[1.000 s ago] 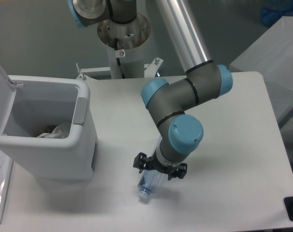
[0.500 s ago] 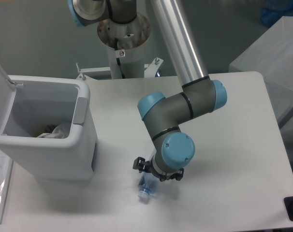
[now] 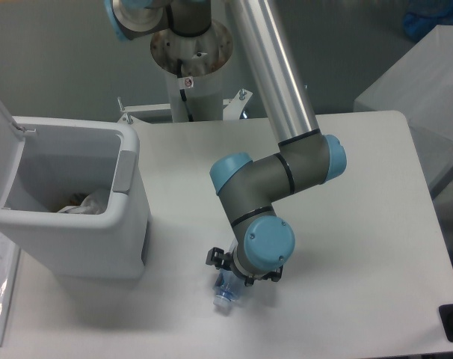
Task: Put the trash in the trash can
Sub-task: 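Lower the gripper around the bottle's middle and close on it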
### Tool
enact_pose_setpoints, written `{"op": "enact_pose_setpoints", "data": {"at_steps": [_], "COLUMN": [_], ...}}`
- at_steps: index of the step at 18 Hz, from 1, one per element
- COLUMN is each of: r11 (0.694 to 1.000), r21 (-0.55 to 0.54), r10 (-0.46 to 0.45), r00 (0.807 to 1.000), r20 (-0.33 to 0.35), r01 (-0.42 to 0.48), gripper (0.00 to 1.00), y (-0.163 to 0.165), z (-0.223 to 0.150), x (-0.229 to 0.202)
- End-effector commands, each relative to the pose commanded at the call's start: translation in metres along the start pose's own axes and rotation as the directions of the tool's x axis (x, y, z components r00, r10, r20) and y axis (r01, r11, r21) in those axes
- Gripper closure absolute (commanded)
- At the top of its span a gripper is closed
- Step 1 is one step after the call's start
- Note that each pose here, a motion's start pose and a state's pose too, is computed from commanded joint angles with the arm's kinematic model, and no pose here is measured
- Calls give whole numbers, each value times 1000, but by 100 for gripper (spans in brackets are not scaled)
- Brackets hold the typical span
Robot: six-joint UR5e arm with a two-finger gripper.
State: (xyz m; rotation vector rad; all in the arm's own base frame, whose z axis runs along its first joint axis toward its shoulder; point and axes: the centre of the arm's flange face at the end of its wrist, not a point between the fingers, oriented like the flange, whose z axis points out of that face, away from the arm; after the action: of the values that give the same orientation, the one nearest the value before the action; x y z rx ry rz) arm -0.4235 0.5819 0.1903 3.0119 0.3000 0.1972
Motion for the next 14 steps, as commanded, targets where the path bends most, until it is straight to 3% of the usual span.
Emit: {"op": "enact_pose_setpoints", "data": {"at_steps": [2,4,10,14], "r11": [1000,1000,1000,999], "r21": [4,5,25,45], "r10": [-1,-3,-15,-17], "r00": [1000,1000,1000,1000], "r20": [3,4,15,22], "r01": [1,3,14,16], "gripper": [26,38,56,57], "y": [-2,-3,-10,-9], "z": [-1,-1,-10,-23], "x": [-2,-2,-6,-5]}}
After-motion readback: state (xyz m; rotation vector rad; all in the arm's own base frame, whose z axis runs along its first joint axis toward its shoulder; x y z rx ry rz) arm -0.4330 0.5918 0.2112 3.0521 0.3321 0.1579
